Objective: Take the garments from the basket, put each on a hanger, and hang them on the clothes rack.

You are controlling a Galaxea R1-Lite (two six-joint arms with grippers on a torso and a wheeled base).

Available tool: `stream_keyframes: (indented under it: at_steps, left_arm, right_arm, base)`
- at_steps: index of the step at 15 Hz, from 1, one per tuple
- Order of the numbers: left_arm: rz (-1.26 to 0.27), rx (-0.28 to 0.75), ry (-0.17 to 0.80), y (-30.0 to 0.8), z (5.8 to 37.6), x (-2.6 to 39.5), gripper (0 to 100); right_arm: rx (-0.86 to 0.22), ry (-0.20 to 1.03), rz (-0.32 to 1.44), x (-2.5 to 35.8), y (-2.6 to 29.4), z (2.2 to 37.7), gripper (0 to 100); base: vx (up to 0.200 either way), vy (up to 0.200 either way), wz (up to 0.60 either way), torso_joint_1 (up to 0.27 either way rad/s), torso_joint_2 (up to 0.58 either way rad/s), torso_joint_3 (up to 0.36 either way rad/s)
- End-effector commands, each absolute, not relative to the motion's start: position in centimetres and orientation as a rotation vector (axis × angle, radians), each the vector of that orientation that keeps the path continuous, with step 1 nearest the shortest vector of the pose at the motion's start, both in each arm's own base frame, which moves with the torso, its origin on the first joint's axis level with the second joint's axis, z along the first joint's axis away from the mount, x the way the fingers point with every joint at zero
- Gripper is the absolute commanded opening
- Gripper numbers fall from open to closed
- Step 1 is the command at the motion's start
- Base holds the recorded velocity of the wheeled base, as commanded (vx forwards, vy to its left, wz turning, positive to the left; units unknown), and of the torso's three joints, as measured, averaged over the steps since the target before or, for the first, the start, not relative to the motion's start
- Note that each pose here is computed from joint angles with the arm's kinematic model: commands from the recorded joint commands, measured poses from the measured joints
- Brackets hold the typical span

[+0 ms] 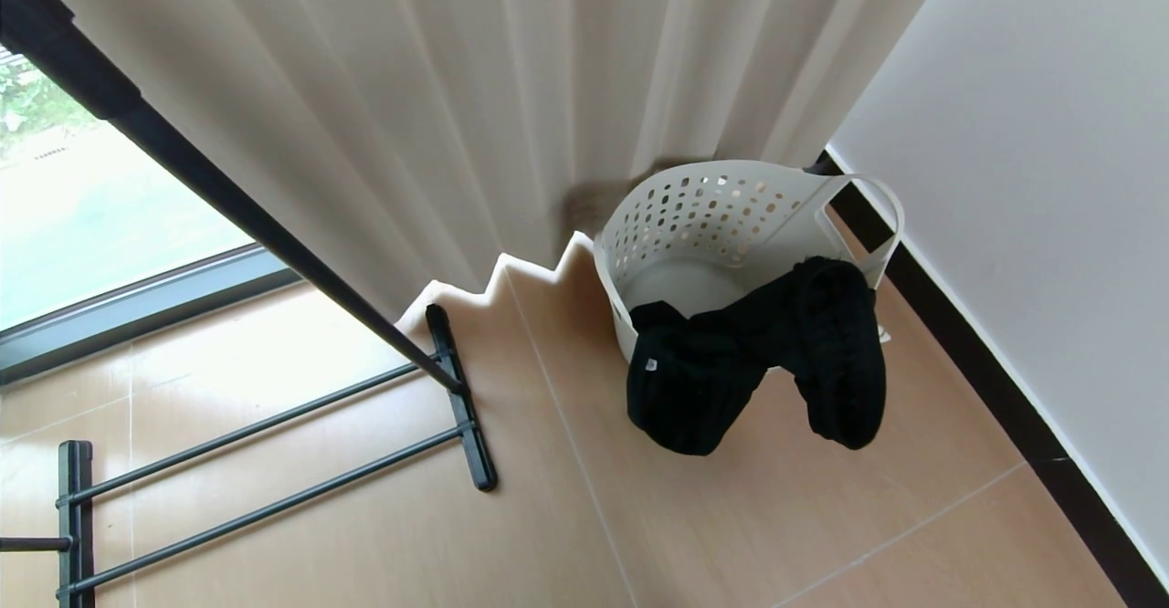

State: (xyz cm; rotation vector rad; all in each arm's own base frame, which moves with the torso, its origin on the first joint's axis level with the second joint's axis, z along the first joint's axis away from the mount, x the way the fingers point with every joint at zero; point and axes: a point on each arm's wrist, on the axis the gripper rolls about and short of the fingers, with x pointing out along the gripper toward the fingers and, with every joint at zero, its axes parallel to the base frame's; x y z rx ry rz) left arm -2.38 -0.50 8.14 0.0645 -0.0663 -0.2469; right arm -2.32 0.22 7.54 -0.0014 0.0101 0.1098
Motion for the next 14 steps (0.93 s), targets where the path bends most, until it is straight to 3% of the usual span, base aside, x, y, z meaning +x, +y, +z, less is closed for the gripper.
stream_keyframes:
  at_steps: [1, 5, 7, 9, 10, 11, 14]
  left_arm:
    - [-0.247, 0.065, -0.065, -0.5, 8.1, -2.4, 100]
    - [-0.245, 0.062, -0.065, -0.5, 8.1, -2.4, 100]
    - [-0.245, 0.062, -0.065, -0.5, 8.1, -2.4, 100]
    - [-0.245, 0.062, -0.065, -0.5, 8.1, -2.4, 100]
    - [-0.245, 0.062, -0.065, -0.5, 8.1, -2.4, 100]
    - [-0.245, 0.062, -0.065, -0.5, 8.1, -2.4, 100]
    - [-0.245, 0.062, -0.065, -0.5, 8.1, -2.4, 100]
  right_arm:
    - [-0.003, 0.009, 0.110, -2.3, 0.2, 7.5, 100]
    - [-0.077, 0.046, 0.119, -2.1, 0.2, 7.5, 100]
    - [-0.058, 0.294, 0.156, 0.1, 0.3, 8.2, 100]
    - [0.038, 0.412, 0.173, 4.3, 0.5, 10.9, 100]
    - [0.028, 0.443, 0.176, 6.6, 0.6, 12.2, 100]
    - [0.005, 0.470, 0.180, 8.3, 0.7, 12.9, 100]
    - [-0.240, 0.491, 0.239, 14.7, 1.0, 15.8, 100]
  base:
    - [0.000, 0.000, 0.00, -0.002, 0.01, -0.198]
    - [0.000, 0.000, 0.00, -0.002, 0.00, -0.101]
    - [0.000, 0.000, 0.00, 0.000, 0.00, 0.000]
    - [0.000, 0.000, 0.00, 0.000, 0.00, 0.000]
    - [0.000, 0.000, 0.00, 0.000, 0.00, 0.000]
    - [0.000, 0.000, 0.00, 0.000, 0.00, 0.000]
    - [0.000, 0.000, 0.00, 0.000, 0.00, 0.000]
